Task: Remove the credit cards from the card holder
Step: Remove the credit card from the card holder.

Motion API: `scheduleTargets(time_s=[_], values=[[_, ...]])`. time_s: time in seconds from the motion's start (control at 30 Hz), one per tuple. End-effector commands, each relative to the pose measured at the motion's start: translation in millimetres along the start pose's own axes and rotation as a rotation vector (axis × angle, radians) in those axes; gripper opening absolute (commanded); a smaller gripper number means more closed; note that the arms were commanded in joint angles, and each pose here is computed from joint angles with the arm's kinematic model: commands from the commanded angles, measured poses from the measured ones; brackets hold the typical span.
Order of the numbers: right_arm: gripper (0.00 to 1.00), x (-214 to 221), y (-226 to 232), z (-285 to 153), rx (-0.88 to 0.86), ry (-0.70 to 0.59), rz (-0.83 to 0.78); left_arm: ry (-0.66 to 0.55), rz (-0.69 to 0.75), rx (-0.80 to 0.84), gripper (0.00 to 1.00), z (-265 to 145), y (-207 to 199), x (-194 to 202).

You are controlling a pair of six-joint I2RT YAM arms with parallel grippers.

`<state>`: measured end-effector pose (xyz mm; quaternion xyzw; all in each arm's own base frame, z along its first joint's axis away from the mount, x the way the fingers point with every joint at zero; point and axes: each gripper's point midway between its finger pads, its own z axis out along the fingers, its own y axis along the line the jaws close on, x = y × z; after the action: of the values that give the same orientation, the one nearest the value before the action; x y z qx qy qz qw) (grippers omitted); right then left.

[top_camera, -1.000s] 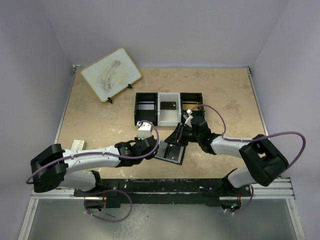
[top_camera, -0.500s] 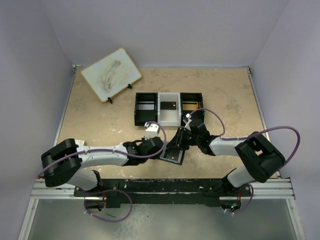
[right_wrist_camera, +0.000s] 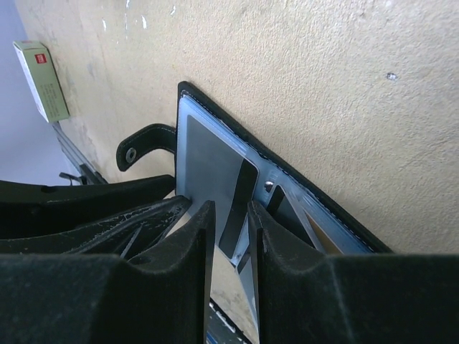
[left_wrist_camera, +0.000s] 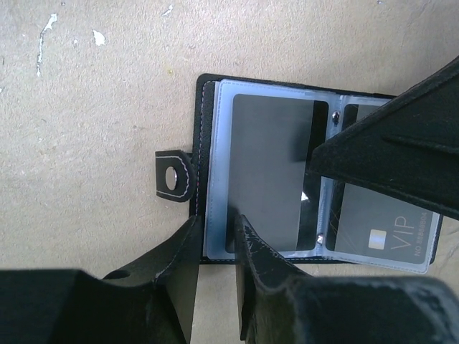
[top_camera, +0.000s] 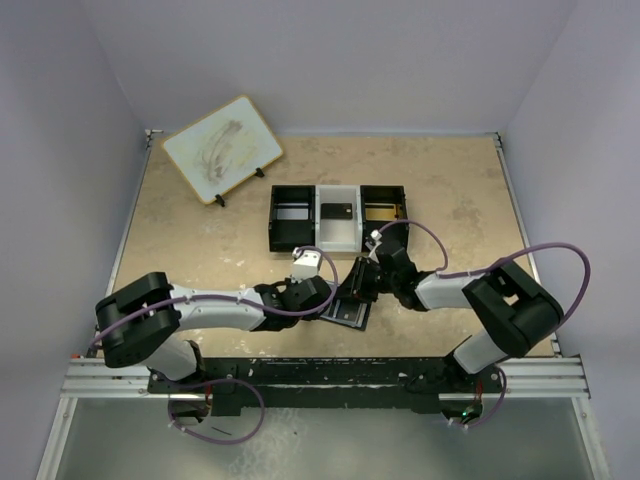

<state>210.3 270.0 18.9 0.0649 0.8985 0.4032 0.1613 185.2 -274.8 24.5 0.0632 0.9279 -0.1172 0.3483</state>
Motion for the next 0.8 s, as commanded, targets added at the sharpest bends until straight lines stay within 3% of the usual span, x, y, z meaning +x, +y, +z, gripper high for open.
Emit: scheduleTargets(time_s=[0.0, 0.23, 0.57, 0.77], values=[[0.3, 3.8, -38.7, -2.4, 0.165, -0.036, 0.034, -0.039, -0.003, -0.005, 0.22, 0.5, -8.0, -13.9], [0.3, -7.1, -25.9, -10.7, 0.169, -0.068, -0.004, -0.038, -0.005, 0.002, 0.18, -0.2, -10.2, -14.7], [0.27, -5.7, -26.7, -4.0, 0.162, -0.058, 0.014, -0.097, -0.015, 0.104, 0.18, -19.1, -39.0, -48.2], [0.27, -12.8, -24.8, -9.1, 0.184, -0.09, 0.012, -0.077, -0.004, 0.055, 0.16, -2.0, -29.9, -33.1]])
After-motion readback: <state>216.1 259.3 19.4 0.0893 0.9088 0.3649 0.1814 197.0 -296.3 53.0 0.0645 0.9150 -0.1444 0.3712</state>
